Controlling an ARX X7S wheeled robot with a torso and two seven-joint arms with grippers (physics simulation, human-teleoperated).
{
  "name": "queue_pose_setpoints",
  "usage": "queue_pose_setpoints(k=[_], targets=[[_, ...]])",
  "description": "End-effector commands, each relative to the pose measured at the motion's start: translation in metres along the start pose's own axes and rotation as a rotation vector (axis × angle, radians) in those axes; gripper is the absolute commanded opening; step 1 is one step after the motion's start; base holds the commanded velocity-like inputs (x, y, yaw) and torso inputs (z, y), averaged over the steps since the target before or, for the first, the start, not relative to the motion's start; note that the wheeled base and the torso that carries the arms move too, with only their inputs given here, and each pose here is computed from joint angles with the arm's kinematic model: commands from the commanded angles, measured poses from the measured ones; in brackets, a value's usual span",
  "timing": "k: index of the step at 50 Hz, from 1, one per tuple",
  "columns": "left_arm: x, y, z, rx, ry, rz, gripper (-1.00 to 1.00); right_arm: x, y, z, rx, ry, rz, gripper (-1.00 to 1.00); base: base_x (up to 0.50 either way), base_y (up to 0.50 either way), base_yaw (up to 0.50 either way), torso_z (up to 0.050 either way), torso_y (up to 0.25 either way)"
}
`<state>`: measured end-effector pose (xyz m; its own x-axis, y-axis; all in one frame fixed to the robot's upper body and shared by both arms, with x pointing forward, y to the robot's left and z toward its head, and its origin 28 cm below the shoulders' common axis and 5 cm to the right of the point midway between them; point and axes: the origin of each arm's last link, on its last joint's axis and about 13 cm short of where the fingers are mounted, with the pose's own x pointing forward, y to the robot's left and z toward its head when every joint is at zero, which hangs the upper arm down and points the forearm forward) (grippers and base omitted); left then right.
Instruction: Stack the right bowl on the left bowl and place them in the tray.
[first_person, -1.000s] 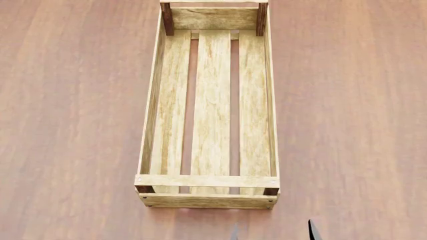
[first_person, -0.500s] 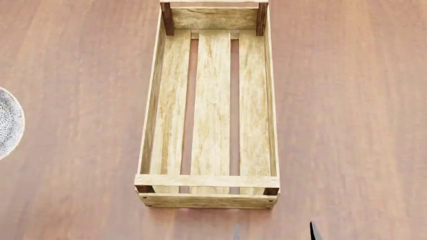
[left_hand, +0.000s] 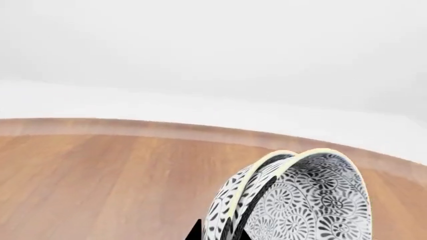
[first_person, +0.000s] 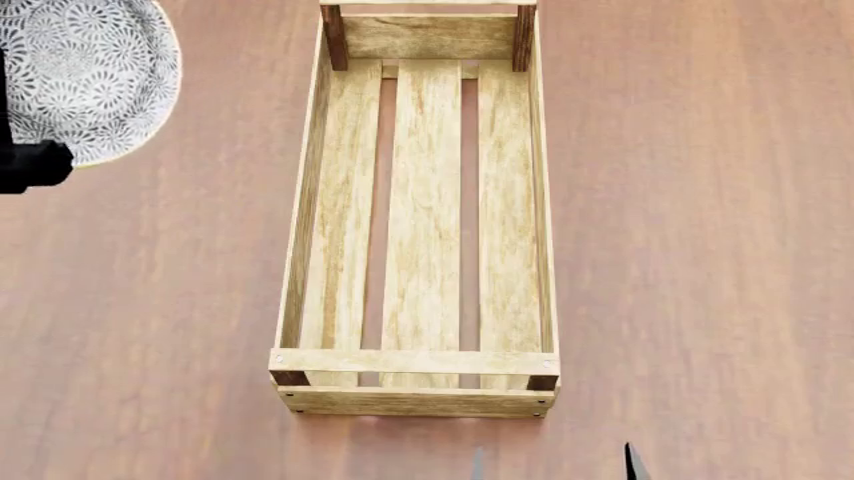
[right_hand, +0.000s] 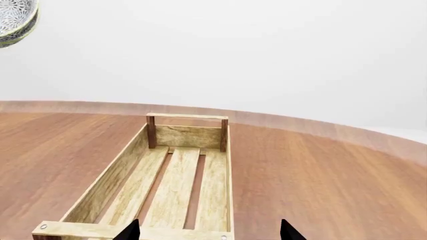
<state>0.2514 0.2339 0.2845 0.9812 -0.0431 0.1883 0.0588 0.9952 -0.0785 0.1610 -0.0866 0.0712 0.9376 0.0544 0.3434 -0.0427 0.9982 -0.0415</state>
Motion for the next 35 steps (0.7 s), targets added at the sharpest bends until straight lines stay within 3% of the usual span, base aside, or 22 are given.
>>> queue_pose_setpoints(k=[1,15,35], targets=[[0.006,-0.035,0.024,-0.014,-0.088,-0.14,-1.0,0.002,-0.001,0.0,0.0,-0.02,0.002,1.0,0.0,0.0,0.0,0.0,0.0],[0.017,-0.08,0.016,-0.028,-0.055,-0.305,-1.0,0.0,-0.001,-0.001,0.015,-0.02,0.004,1.0,0.0,0.0,0.0,0.0,0.001],[0.045,-0.113,0.009,-0.054,-0.039,-0.401,-1.0,-0.003,-0.004,-0.003,0.025,-0.017,-0.002,1.0,0.0,0.0,0.0,0.001,0.001]])
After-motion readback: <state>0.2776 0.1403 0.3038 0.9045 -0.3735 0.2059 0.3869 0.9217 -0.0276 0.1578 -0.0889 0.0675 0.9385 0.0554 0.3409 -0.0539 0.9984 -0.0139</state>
